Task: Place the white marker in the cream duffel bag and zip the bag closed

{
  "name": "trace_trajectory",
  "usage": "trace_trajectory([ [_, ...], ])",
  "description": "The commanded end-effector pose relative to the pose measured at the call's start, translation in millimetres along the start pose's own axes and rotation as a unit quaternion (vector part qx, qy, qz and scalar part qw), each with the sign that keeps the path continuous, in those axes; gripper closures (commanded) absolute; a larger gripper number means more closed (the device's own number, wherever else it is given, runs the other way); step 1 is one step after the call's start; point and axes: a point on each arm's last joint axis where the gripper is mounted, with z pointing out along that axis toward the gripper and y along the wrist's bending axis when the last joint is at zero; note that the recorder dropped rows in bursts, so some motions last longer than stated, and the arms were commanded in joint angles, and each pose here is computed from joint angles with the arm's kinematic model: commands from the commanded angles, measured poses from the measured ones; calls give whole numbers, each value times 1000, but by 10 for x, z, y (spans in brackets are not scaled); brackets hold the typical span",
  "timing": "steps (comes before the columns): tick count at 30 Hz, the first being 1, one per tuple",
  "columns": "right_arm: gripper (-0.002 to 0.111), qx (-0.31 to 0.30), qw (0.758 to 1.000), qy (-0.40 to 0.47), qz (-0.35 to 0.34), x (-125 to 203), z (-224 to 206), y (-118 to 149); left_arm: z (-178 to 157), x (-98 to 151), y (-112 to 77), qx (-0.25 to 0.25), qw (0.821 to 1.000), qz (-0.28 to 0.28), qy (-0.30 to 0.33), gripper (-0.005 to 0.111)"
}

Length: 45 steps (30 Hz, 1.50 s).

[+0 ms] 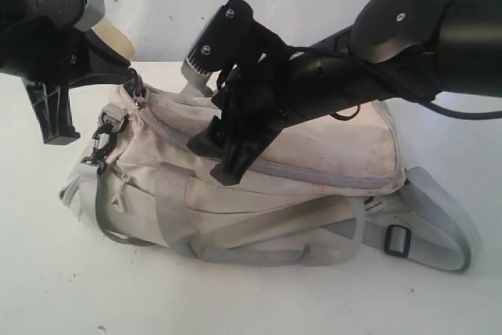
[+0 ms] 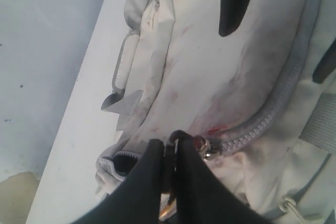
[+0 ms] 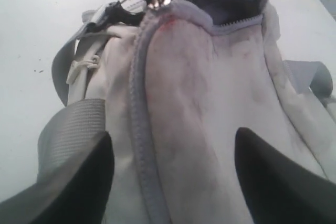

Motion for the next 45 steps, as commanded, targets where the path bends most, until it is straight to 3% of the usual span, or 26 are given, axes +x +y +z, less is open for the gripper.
trace_trajectory([
  [1,47,-14,1000,3,-16,-11,132,116,-34,-40,25,-13,999,-26,-18,107],
  [9,57,-12,1000,1,-26,-51,245,225,-34,-40,25,-13,998,-57,-18,107],
  [18,57,19,1000,-20,-5,-138,124,176,-33,-38,16,-8,998,-61,-17,107],
  [22,57,5,999,-25,27,-175,46,207,-33,-38,16,-8,998,-61,-17,107],
  [28,71,-28,999,-12,38,-150,62,269,-33,-39,16,-8,998,-62,-18,107],
  [37,71,-13,998,6,58,-17,312,227,-35,-65,14,-5,996,-82,-32,107],
  [45,67,35,997,-3,61,-1,370,136,-36,-81,-17,13,995,-92,-39,107],
])
